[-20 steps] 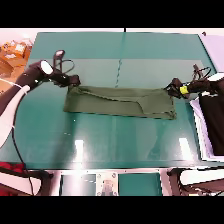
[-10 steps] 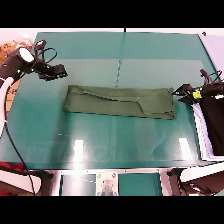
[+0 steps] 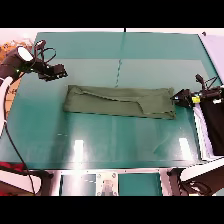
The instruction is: Fold the shirts.
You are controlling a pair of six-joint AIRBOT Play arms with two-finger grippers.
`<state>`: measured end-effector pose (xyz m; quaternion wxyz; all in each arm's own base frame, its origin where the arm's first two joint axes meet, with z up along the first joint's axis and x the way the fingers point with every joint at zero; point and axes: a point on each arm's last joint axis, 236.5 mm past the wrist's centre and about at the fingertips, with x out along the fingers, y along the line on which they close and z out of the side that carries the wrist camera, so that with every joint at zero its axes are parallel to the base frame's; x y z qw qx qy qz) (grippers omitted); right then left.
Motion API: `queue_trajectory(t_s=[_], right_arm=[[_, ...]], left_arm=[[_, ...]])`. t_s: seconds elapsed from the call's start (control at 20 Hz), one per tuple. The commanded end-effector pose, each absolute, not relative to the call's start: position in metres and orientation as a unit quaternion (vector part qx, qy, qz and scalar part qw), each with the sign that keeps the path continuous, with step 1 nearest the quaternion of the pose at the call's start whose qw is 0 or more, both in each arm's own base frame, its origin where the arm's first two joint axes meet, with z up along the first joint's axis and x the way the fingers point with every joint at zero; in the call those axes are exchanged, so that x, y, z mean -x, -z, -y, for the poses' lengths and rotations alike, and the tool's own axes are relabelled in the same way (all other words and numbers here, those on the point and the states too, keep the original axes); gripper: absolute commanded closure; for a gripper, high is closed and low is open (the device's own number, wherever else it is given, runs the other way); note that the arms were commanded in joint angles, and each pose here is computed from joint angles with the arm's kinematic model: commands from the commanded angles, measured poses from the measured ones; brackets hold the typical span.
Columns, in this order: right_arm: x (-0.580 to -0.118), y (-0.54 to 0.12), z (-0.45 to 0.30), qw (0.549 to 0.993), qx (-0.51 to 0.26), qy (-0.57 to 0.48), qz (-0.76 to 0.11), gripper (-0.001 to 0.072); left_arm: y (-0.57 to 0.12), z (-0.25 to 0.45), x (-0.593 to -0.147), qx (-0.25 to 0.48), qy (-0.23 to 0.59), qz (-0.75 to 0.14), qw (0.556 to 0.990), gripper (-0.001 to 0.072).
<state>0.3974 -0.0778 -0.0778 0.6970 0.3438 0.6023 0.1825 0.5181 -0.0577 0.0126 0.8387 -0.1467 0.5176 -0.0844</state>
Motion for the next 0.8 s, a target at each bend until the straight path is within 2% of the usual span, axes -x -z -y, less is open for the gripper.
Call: queue_trajectory(t_s=[0.0,0.45,0.75], right_arm=[[-0.383,0.067,0.087,0.682,-0.362,-0.2,-0.603,0.0011],[-0.385,0.07,0.051,0.668,-0.338,-0.25,-0.614,0.0011],[-0.409,0.104,0.039,0.673,-0.351,-0.201,-0.62,0.0011]], left_arm=[[-0.011,0.058,-0.516,0.145,0.086,-0.523,0.836,0.0124],[-0.012,0.058,-0.516,0.146,0.087,-0.522,0.836,0.0124],[-0.011,0.059,-0.514,0.145,0.087,-0.526,0.833,0.0124]])
